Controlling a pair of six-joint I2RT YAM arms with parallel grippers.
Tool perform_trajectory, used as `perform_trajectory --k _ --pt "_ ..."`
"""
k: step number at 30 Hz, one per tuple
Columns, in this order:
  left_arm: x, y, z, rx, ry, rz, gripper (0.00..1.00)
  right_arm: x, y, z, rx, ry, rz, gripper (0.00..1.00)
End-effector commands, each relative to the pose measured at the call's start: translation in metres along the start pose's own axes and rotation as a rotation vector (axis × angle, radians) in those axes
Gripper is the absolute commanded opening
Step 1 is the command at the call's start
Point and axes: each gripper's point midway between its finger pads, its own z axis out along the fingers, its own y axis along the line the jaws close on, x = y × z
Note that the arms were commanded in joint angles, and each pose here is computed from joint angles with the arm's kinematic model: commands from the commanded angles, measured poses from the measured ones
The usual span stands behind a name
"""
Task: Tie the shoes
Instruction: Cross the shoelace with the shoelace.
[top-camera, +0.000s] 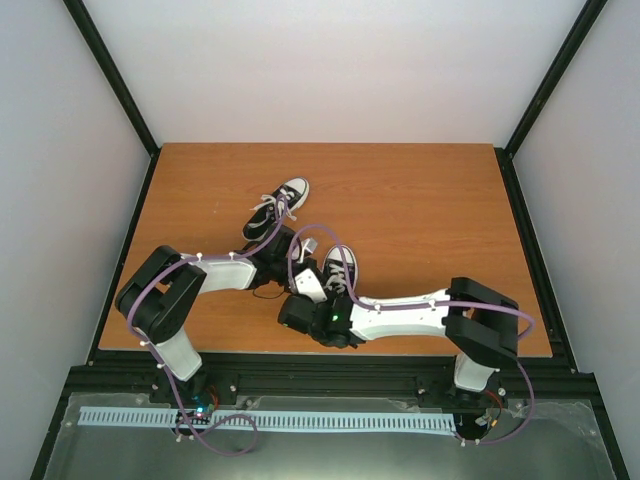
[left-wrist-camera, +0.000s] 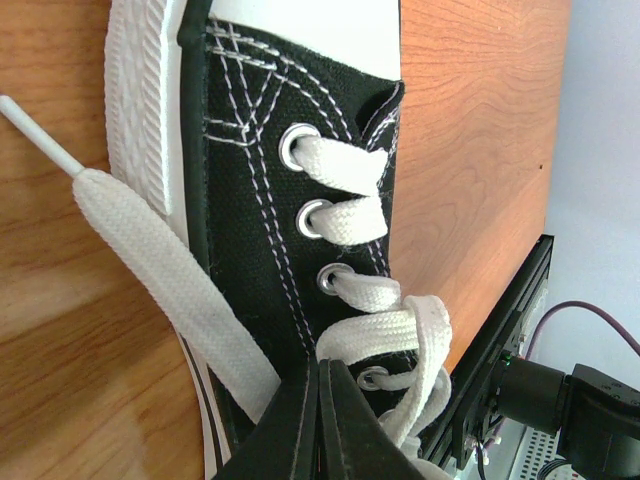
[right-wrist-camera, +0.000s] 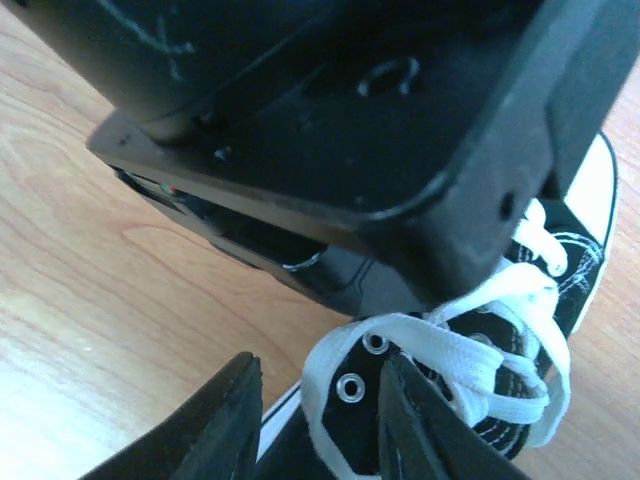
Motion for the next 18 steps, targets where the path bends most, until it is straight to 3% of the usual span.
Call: perform_trajectory --k 1,4,6,12,18 --pt "-0.011 -0.013 -0.007 0.02 -0.027 0.031 0.01 0.0 -0.021 0.0 0.152 0.007 0.048 0.27" --pt "-0.012 -0.013 -0.007 0.019 -0.031 0.035 0.01 -0.003 -0.031 -0.004 0.167 0.002 0.091 0.1" --pt "-0.011 -0.012 -0.007 0.019 -0.032 0.036 0.01 -0.006 -0.03 -0.005 0.092 -0.015 0.133 0.03" --pt "-0.012 -0.016 -0.011 0.025 -0.048 0.051 0.01 -0.032 -0.039 -0.017 -0.242 -0.109 0.325 0.03" --pt "-0.015 -0.014 -0.016 0.004 -0.08 0.064 0.01 -0.032 -0.056 -0.009 -0.371 -0.112 0.45 0.03"
